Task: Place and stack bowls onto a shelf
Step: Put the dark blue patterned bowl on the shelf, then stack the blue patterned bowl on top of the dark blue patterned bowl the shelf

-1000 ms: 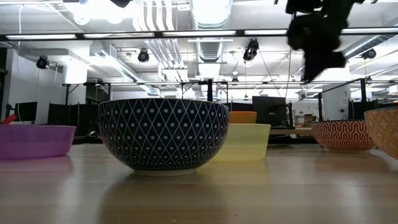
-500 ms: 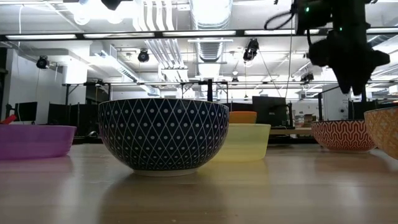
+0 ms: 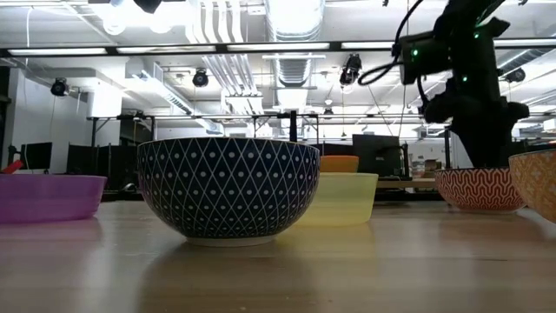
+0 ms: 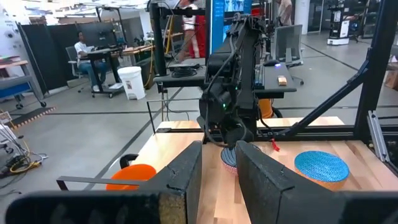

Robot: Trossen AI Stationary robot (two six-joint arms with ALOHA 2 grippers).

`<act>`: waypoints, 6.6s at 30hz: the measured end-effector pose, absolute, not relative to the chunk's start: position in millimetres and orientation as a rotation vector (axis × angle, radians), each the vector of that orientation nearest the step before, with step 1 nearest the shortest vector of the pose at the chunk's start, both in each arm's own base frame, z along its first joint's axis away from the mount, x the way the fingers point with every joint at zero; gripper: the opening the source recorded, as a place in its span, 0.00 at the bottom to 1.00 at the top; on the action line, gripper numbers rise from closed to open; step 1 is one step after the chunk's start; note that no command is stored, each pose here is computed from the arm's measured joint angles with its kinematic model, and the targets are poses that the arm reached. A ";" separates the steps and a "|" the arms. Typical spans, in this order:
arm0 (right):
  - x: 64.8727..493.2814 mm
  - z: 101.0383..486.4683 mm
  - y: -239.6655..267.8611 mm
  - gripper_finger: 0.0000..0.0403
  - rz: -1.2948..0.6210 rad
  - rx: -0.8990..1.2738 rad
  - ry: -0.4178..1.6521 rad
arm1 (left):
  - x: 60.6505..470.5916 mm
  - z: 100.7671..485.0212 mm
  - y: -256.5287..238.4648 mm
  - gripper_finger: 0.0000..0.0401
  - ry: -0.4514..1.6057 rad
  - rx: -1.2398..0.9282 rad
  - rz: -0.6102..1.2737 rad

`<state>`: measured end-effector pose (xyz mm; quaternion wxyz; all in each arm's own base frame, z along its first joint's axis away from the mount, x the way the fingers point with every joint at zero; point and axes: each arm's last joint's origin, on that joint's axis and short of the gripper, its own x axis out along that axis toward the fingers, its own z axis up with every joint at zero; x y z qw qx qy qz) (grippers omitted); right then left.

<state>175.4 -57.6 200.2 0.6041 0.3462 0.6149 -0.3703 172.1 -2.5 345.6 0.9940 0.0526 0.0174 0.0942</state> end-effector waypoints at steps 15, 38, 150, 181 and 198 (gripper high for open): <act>194.7 180.8 -63.6 0.06 -0.782 0.746 1.412 | 172.6 343.1 -2.3 0.20 0.062 0.142 0.194; 197.0 264.4 -122.0 0.03 -0.714 0.762 1.149 | 172.8 343.0 -2.3 0.20 0.063 0.153 0.194; 226.5 182.5 131.8 0.30 -0.288 0.214 1.537 | 182.9 335.2 -3.0 0.20 0.102 0.098 0.188; 236.9 312.4 -38.5 0.03 -0.477 0.584 1.250 | 190.8 334.8 -3.3 0.20 0.083 0.107 0.194; 147.1 320.1 -206.3 0.03 -0.742 0.732 1.180 | 190.7 334.8 -3.3 0.20 0.082 0.104 0.194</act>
